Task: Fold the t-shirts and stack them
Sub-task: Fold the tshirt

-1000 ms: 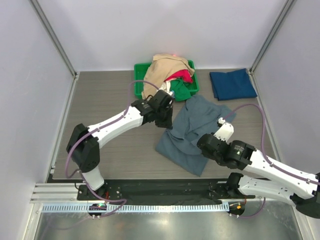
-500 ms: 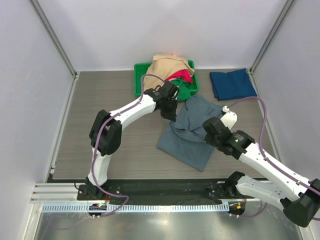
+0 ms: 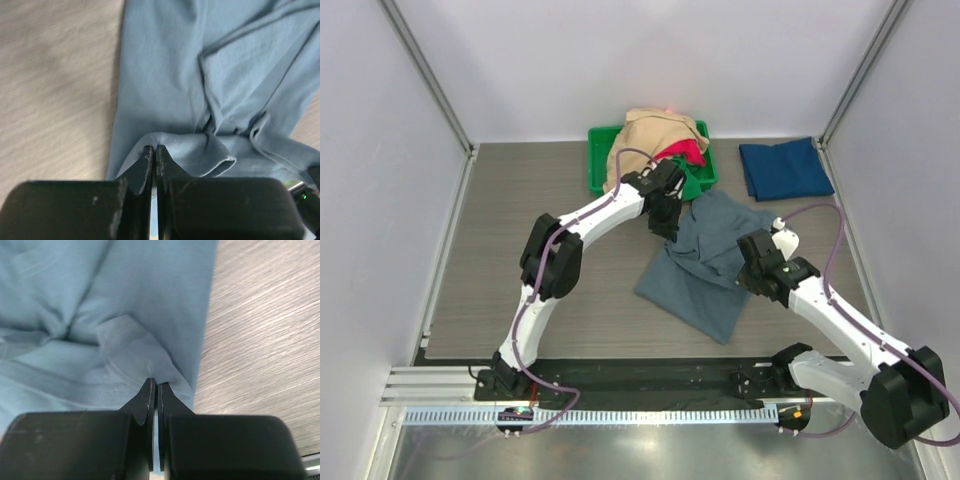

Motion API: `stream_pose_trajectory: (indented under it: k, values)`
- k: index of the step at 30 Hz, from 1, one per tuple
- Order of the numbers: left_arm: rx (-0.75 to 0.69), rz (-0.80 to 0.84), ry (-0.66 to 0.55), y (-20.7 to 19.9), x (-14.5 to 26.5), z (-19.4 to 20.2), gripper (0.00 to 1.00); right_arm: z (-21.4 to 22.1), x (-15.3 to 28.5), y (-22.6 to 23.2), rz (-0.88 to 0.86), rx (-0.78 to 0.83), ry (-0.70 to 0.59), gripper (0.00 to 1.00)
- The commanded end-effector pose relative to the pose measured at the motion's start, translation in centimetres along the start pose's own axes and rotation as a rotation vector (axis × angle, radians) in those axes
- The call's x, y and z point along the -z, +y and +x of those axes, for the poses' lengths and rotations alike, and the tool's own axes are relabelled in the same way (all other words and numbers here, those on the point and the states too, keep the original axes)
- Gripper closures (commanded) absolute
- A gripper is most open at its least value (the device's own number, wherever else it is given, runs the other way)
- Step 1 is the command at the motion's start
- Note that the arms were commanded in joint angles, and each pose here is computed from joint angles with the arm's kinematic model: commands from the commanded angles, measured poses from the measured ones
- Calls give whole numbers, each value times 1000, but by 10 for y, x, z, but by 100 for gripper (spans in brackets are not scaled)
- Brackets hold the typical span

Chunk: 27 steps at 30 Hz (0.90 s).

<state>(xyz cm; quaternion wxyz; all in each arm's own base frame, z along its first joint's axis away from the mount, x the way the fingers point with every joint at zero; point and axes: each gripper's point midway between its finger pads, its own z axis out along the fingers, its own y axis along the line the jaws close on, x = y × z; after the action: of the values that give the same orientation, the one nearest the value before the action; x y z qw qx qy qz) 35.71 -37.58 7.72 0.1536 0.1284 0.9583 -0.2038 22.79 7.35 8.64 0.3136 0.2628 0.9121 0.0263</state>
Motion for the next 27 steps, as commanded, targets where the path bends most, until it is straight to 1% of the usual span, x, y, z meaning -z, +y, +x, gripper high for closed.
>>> stream_pose_trajectory:
  k: [1,2,3,4,5,6,7,8,9,10,11,12,13,15,16,17,19,20,21,22,23,24,25,26,27]
  values:
    - [-20,12,4,-1,-1,-15,98,-5,-14,7,-33,-23,12,99]
    - [-12,-4,32,3,-4,-13,96,-3,-20,3,-6,-26,28,99]
    - [-22,6,13,-2,-5,-25,90,-8,-24,-1,8,-44,27,95]
    - [-24,1,19,-1,-7,-28,85,-9,-28,-4,22,-58,37,74]
    - [-25,-9,34,-1,-3,-28,81,-8,-32,-7,34,-74,59,63]
    - [-31,4,7,-7,-2,-41,69,-14,-36,-12,47,-109,61,37]
    - [-31,12,-6,-10,3,-48,62,-18,-37,-15,53,-130,63,27]
    - [-23,17,-6,-10,9,-51,56,-23,-38,-17,55,-149,58,20]
    - [-21,26,-25,-13,15,-57,46,-31,-37,-15,42,-170,48,15]
    - [-14,40,-56,-18,29,-65,43,-41,-36,-17,43,-186,30,9]
    - [-11,49,-81,-19,37,-70,40,-47,-34,-15,35,-187,18,7]
    - [-9,52,-88,-19,43,-70,34,-62,-27,-9,20,-191,-15,2]
    - [-11,36,-101,-17,57,-67,31,-67,-23,-6,13,-187,-24,0]
    - [-12,17,-104,-11,64,-60,27,-74,-14,-3,1,-187,-30,0]
    - [-13,-5,-112,-7,71,-57,27,-77,-8,-1,-16,-191,-42,0]
    - [-7,-29,-85,2,75,-41,27,-76,-6,-2,-19,-193,-42,0]
    - [3,-62,-78,14,80,-25,27,-73,-2,-6,-22,-197,-53,0]
    - [11,-70,-104,18,80,-23,27,-76,4,-7,-34,-199,-72,0]
    - [24,-90,-76,30,84,2,27,-76,6,-5,-49,-199,-73,0]
    - [33,-92,-77,34,85,10,27,-72,10,2,-92,-189,-49,0]
    - [46,-73,-109,32,87,11,27,-72,13,9,-133,-178,-42,0]
    - [58,-84,-80,43,86,33,27,-66,12,13,-161,-171,-21,3]
    - [67,-72,-81,43,86,39,27,-59,13,23,-218,-163,16,6]
    - [76,-55,-96,43,83,42,27,-59,10,26,-234,-160,21,9]
    - [98,-50,-74,48,80,58,28,-50,9,32,-264,-157,61,13]
